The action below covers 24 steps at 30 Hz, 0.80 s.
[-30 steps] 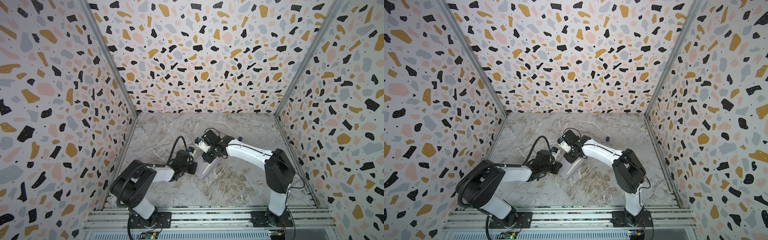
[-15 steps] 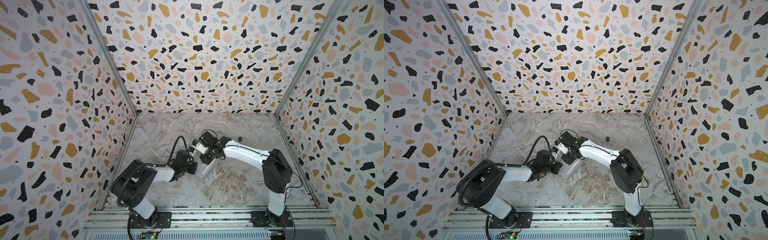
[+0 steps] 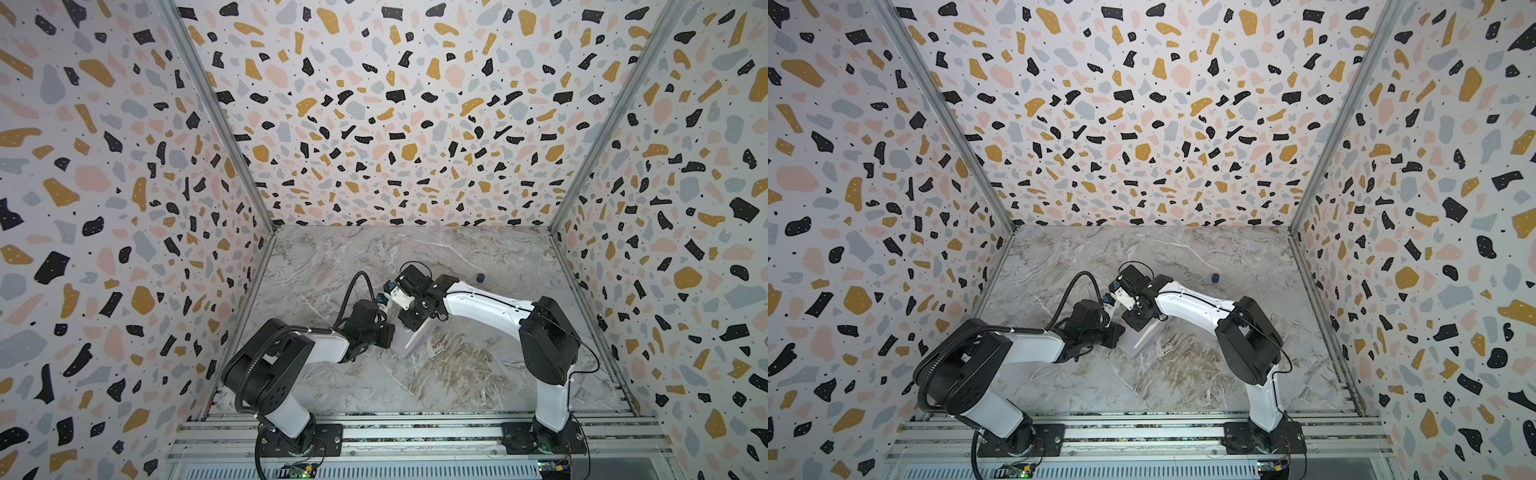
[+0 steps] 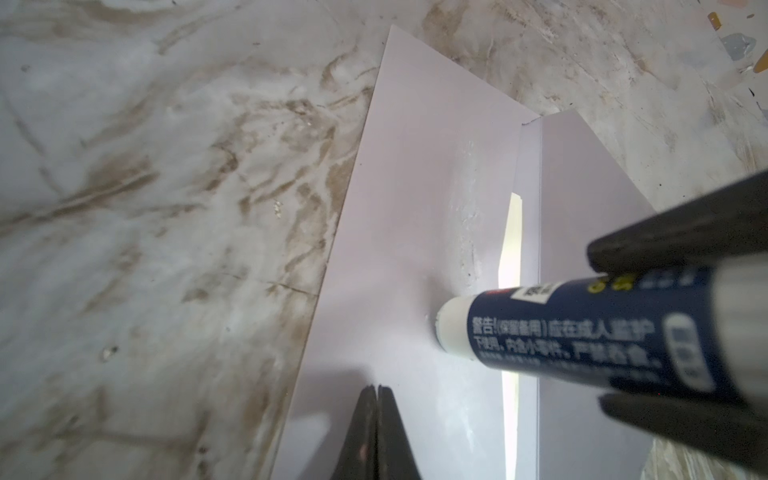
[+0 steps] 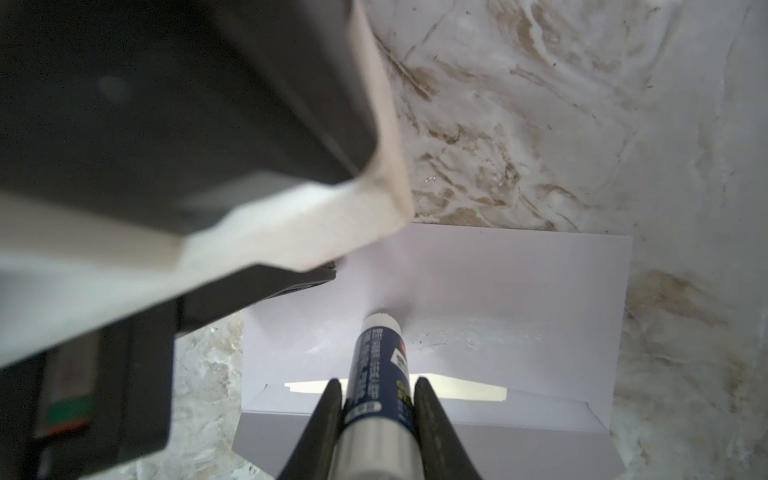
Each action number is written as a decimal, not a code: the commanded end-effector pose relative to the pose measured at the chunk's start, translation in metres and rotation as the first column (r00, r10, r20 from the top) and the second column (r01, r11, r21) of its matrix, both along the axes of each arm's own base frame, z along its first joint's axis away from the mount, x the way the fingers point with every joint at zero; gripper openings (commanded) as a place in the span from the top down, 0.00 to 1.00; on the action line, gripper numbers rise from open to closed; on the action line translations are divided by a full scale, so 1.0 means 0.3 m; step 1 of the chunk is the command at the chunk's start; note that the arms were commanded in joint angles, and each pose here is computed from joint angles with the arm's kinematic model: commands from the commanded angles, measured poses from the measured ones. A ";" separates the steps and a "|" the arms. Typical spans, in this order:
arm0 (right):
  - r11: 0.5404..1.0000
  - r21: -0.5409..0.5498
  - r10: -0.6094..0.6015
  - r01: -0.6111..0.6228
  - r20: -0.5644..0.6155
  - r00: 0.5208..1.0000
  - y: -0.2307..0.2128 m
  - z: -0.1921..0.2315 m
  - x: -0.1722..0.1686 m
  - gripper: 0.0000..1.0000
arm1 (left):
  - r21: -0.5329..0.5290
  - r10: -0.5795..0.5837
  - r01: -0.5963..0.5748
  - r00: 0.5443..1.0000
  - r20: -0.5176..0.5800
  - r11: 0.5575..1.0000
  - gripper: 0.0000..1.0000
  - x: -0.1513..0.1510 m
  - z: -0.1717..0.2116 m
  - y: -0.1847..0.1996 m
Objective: Place the letter into the envelope and seal it
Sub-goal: 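Rub the glue stick tip along the envelope flap with the right gripper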
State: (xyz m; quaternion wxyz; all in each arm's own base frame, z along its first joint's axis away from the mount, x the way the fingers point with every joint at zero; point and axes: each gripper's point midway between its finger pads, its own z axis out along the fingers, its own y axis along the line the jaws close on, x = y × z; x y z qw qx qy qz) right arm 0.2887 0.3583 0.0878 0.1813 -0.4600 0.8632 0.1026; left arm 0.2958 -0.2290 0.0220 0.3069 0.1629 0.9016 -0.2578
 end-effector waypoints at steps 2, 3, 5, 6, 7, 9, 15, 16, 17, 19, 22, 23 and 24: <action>1.000 -0.012 -0.001 0.001 0.017 1.000 0.003 0.025 0.008 1.00 | 0.033 0.002 -0.002 1.000 -0.011 0.999 1.00 -0.011 -0.039 0.024; 1.000 -0.013 -0.003 0.004 0.018 1.000 0.001 0.025 0.009 1.00 | 0.034 0.003 -0.002 1.000 -0.010 0.999 1.00 -0.011 -0.040 0.025; 1.000 -0.017 -0.009 0.009 0.022 1.000 0.000 0.025 0.012 1.00 | 0.037 0.004 -0.003 1.000 -0.010 0.999 1.00 -0.010 -0.040 0.026; 1.000 -0.017 -0.011 0.011 0.023 1.000 -0.001 0.025 0.014 1.00 | 0.041 0.003 -0.003 1.000 -0.011 0.999 1.00 -0.011 -0.043 0.027; 1.000 -0.016 -0.012 0.013 0.025 1.000 0.000 0.028 0.015 1.00 | 0.043 0.004 -0.004 1.000 -0.011 0.999 1.00 -0.010 -0.042 0.028; 1.000 -0.016 -0.016 0.016 0.026 1.000 -0.001 0.027 0.016 1.00 | 0.049 0.006 -0.005 1.000 -0.010 0.999 1.00 -0.010 -0.045 0.031; 0.999 -0.016 -0.034 0.034 0.025 0.999 -0.011 0.027 0.025 1.00 | 0.080 0.011 -0.010 1.000 -0.007 0.997 1.00 -0.007 -0.053 0.046; 0.999 -0.016 -0.037 0.038 0.026 0.999 -0.013 0.028 0.028 1.00 | 0.085 0.010 -0.009 1.000 -0.006 0.996 1.00 -0.008 -0.055 0.048; 0.999 -0.017 -0.041 0.042 0.025 0.999 -0.016 0.027 0.031 1.00 | 0.087 0.011 -0.010 1.000 -0.007 0.996 1.00 -0.009 -0.057 0.049; 0.999 -0.017 -0.047 0.048 0.026 0.999 -0.021 0.027 0.036 1.00 | 0.094 0.010 -0.010 1.000 -0.006 0.996 1.00 -0.009 -0.059 0.052; 0.998 -0.018 -0.060 0.061 0.026 0.998 -0.030 0.027 0.045 1.00 | 0.100 0.011 -0.010 1.000 -0.005 0.995 1.00 -0.008 -0.060 0.054; 0.998 -0.019 -0.063 0.064 0.025 0.998 -0.034 0.026 0.047 1.00 | 0.102 0.011 -0.011 1.000 -0.005 0.995 1.00 -0.008 -0.061 0.056; 0.998 -0.018 -0.067 0.068 0.025 0.997 -0.037 0.026 0.051 1.00 | 0.103 0.011 -0.010 1.000 -0.004 0.995 1.00 -0.008 -0.060 0.056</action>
